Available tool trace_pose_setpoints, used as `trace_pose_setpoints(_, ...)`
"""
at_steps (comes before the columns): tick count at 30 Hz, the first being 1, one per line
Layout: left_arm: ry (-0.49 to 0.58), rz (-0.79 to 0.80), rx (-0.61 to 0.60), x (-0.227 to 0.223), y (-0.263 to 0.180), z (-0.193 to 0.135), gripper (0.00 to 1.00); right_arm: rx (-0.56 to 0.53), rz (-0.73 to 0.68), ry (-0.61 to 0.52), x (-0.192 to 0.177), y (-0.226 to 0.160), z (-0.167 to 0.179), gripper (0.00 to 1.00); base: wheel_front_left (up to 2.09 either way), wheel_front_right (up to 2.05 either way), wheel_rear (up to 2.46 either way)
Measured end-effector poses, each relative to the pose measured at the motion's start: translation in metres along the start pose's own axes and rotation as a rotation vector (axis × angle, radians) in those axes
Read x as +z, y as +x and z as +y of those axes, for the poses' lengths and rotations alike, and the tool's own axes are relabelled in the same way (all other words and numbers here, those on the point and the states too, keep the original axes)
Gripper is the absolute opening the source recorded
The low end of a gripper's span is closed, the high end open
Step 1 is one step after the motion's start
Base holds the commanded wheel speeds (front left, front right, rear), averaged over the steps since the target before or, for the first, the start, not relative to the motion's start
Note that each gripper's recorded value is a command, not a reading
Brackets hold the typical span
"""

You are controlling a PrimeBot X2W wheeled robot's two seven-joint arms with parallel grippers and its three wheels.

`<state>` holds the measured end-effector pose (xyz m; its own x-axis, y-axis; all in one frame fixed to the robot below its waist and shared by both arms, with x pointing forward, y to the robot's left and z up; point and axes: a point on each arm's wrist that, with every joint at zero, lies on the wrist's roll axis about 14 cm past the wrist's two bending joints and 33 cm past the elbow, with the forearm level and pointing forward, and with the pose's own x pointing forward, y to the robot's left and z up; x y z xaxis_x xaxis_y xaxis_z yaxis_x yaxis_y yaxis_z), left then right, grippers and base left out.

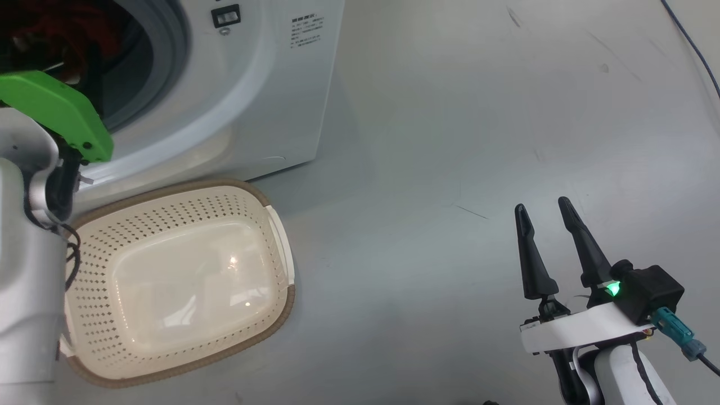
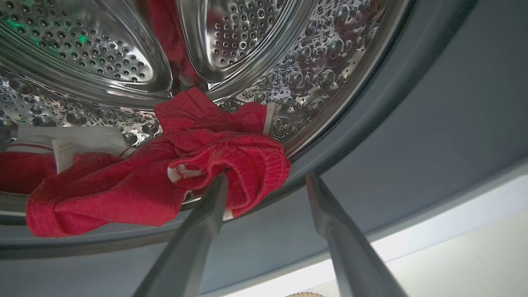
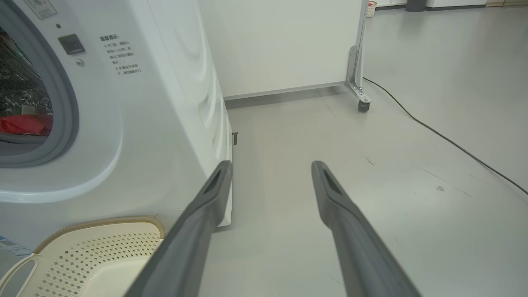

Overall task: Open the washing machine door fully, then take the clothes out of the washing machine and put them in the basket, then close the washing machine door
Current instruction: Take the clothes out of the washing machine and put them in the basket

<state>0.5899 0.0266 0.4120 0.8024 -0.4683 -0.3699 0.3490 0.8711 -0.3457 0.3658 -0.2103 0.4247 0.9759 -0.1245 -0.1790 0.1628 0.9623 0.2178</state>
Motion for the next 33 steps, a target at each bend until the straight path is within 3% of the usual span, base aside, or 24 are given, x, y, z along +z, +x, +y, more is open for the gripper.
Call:
trace_pose_setpoints(11,-0.015,0.114,-0.039,0.002,0.049,0.002,1.00,-0.065,0.033,0.007,-0.010,0.006,-0.017,1.00,0.00,0.00,0.00)
trace_pose_setpoints(22,-0.034,0.227,0.026,-0.016,0.076,0.032,1.00,-0.070,0.045,0.009,-0.015,0.022,-0.019,1.00,0.00,0.00,0.00)
trace_pose_setpoints(23,-0.037,0.241,0.032,-0.021,0.080,0.035,0.78,-0.079,0.044,0.002,-0.015,0.025,-0.021,1.00,0.00,0.00,0.00)
trace_pose_setpoints(24,-0.040,0.250,0.035,-0.024,0.081,0.036,0.48,-0.081,0.046,0.000,-0.016,0.025,-0.022,1.00,0.00,0.00,0.00)
trace_pose_setpoints(26,-0.042,0.259,0.036,-0.027,0.083,0.036,0.00,-0.083,0.048,-0.001,-0.017,0.025,-0.023,1.00,0.00,0.00,0.00)
trace_pose_setpoints(33,-0.045,0.281,0.046,-0.035,0.087,0.040,0.00,-0.089,0.051,0.000,-0.018,0.028,-0.025,1.00,0.00,0.00,0.00)
